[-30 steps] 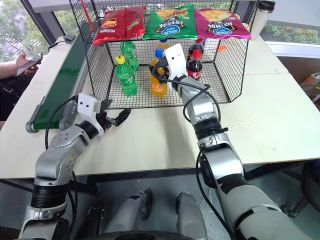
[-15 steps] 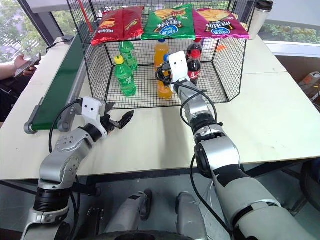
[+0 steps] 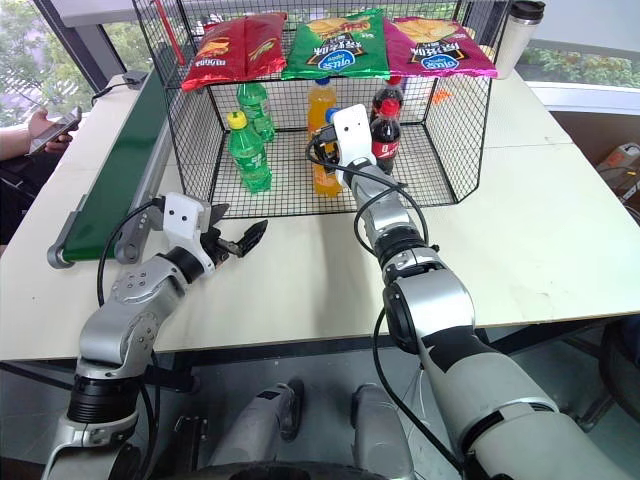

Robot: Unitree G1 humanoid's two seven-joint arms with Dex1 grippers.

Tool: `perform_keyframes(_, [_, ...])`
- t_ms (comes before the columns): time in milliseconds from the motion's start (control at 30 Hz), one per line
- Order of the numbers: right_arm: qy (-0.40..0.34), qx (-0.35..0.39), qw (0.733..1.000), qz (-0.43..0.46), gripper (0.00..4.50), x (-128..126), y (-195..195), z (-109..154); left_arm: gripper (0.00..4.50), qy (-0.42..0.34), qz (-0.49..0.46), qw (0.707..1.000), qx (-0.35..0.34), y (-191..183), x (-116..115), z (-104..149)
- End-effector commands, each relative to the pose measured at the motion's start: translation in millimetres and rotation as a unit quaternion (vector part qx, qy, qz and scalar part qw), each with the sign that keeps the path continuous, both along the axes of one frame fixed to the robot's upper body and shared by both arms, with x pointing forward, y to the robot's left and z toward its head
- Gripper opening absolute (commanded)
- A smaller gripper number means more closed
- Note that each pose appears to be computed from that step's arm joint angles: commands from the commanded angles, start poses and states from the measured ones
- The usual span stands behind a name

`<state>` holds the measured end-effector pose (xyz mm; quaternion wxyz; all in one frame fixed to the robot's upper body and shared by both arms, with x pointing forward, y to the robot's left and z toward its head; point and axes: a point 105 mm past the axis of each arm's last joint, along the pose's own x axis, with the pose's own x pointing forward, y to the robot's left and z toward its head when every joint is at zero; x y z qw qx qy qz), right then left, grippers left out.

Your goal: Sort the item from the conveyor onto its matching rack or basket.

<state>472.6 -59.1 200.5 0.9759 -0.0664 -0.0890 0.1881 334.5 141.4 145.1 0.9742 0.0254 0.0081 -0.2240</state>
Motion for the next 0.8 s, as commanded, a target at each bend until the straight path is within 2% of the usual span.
perform_keyframes(33, [-0.063,0.012,0.998,0.019,3.62,-2,13,42,4.5,-0.03,-0.006,1.0,0.003,-4,-1,16])
perform_keyframes(100, [-0.063,0.012,0.998,0.023,4.48,-3,14,43,4.5,-0.03,-0.006,1.0,0.004,-5,-1,16])
perform_keyframes(467, [-0.083,0.018,0.994,0.066,4.48,-9,18,62,4.5,-0.03,-0.011,0.999,0.001,-7,0,16])
perform_keyframes(800, [-0.094,-0.039,0.992,0.068,4.48,-22,-19,54,4.5,-0.029,-0.02,0.999,-0.005,-13,2,14])
